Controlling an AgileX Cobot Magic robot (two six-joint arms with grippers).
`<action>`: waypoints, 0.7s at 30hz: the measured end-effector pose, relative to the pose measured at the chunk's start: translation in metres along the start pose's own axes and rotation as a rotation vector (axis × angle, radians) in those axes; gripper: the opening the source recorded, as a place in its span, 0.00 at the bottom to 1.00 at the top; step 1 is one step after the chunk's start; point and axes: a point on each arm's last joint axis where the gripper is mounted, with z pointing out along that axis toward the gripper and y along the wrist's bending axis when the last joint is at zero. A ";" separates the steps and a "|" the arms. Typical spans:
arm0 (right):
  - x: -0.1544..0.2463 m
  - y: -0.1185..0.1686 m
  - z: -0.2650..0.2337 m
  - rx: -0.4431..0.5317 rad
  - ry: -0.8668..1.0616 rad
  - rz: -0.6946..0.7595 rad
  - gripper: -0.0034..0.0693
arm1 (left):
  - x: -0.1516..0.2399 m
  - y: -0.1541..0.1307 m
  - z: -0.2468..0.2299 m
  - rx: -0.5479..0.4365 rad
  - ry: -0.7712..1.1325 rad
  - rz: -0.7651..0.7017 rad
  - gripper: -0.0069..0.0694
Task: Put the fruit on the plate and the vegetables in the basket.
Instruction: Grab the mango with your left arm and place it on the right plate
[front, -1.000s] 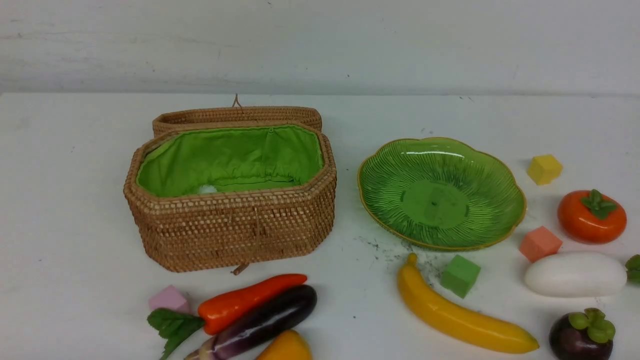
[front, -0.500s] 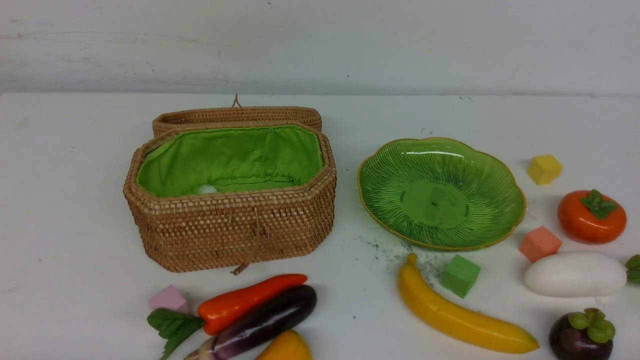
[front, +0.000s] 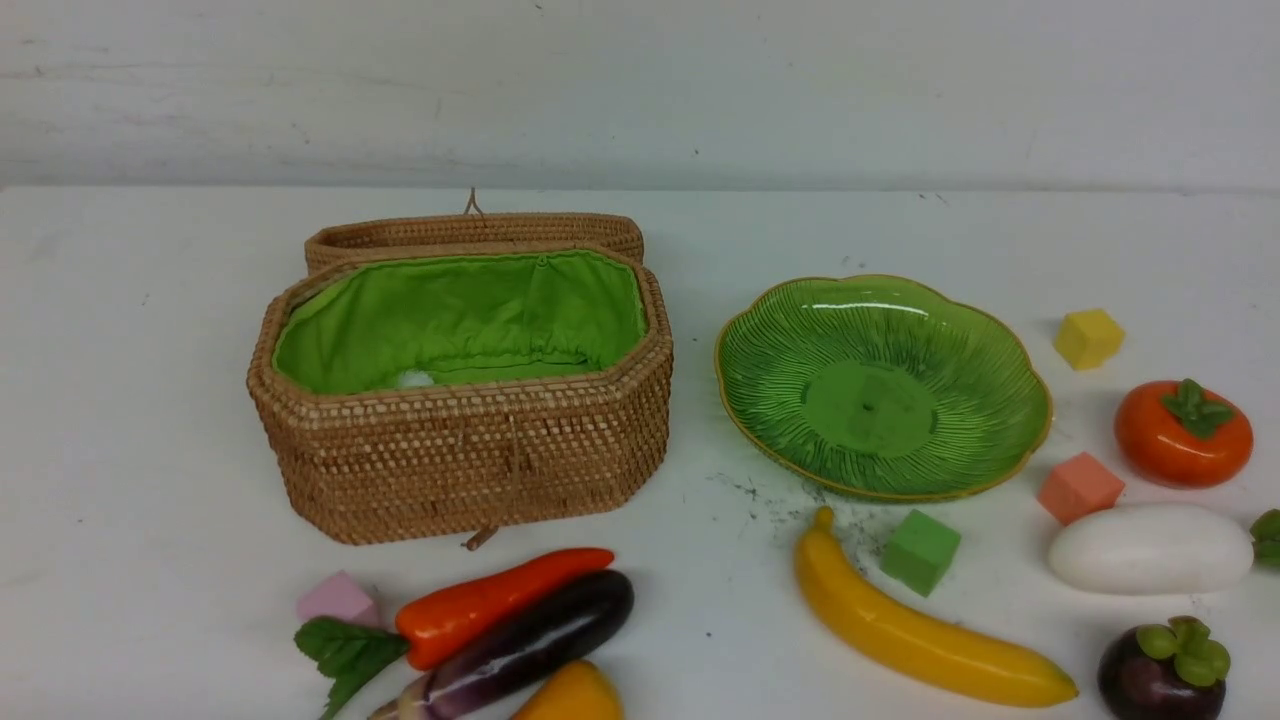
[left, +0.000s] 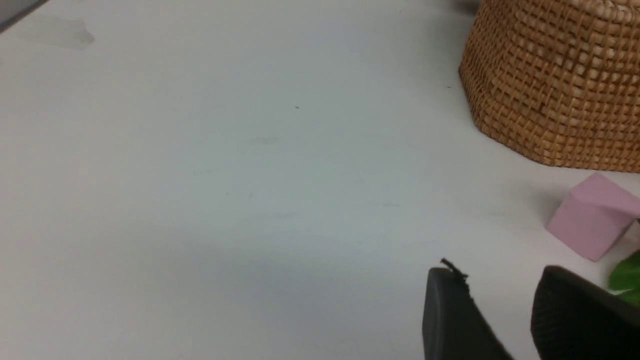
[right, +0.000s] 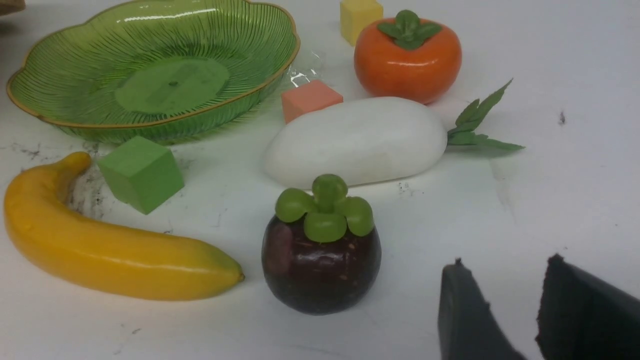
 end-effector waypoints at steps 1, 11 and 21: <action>0.000 0.000 0.000 0.000 0.000 0.000 0.38 | 0.000 0.000 0.000 -0.001 0.000 0.003 0.40; 0.000 0.000 0.000 0.000 0.000 0.000 0.38 | -0.011 -0.005 -0.001 0.050 -0.121 0.011 0.40; 0.000 0.000 0.000 0.000 0.000 0.000 0.38 | -0.048 -0.021 -0.017 0.308 -0.534 -0.225 0.40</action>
